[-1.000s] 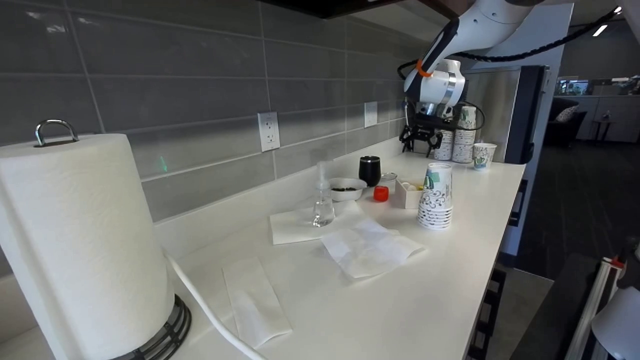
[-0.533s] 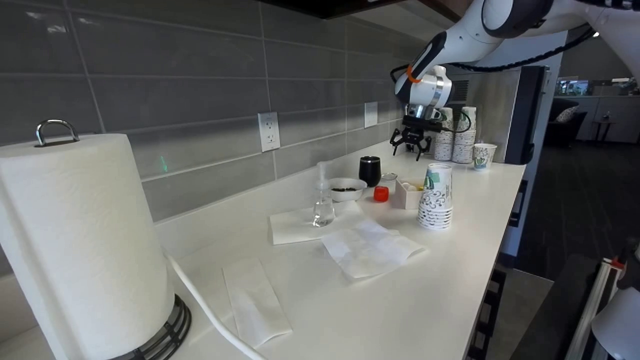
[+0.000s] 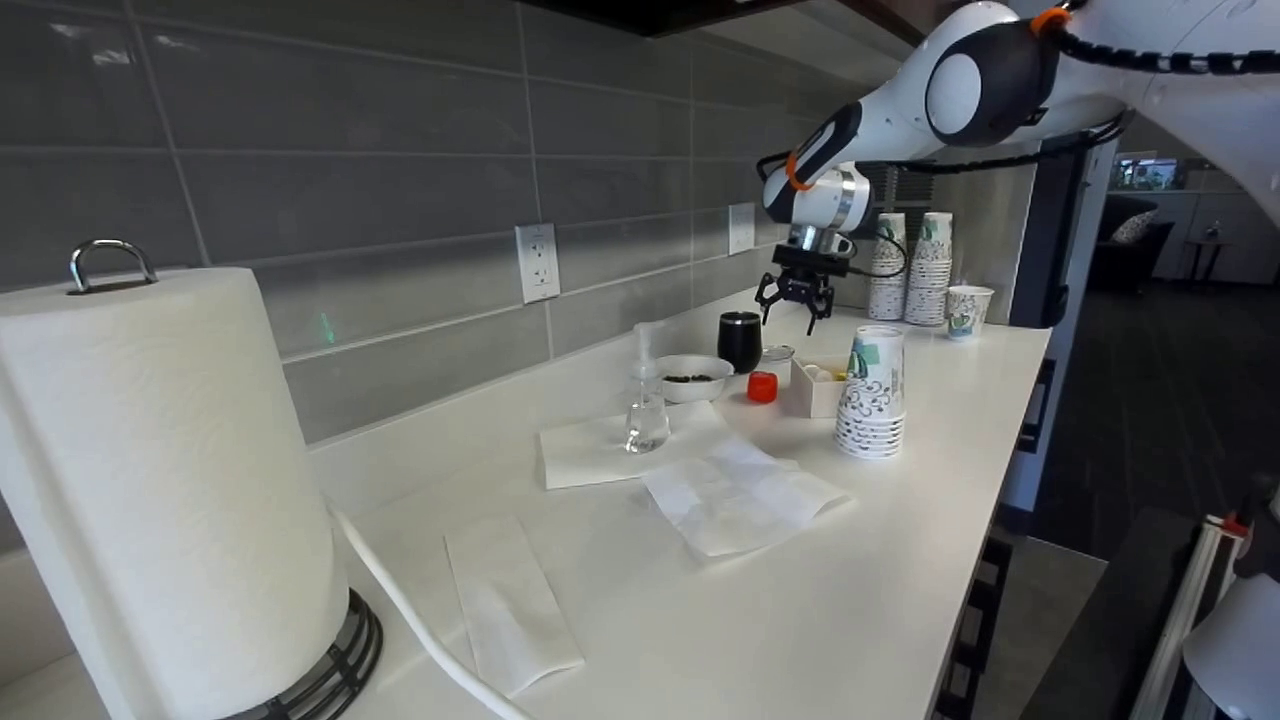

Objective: Put the lid on the black cup

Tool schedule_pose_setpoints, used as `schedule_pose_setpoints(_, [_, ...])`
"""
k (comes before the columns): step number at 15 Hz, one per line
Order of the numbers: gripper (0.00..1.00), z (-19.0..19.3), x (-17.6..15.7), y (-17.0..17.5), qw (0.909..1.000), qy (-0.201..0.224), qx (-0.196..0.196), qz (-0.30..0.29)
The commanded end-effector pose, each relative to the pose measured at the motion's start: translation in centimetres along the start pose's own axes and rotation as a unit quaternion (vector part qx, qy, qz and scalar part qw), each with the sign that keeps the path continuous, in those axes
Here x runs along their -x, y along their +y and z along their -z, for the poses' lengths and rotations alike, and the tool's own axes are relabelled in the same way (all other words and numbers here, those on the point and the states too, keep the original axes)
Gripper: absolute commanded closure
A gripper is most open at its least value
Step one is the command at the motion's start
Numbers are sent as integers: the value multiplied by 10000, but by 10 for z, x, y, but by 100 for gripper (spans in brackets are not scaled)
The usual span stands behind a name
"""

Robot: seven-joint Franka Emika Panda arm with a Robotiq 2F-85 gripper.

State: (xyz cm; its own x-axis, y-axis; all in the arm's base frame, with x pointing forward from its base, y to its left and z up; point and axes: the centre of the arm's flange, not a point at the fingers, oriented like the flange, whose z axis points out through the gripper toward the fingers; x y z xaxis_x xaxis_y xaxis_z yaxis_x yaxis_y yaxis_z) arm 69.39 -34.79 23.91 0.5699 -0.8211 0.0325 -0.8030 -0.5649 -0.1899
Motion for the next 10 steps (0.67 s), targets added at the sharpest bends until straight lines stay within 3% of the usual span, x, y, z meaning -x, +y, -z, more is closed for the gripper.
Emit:
schedule_pose_setpoints(1, [0, -15, -33, -27, 9993, 175, 180, -287])
schedule_pose_setpoints(10, [0, -52, -34, -39, 9968, 44, 609, -509])
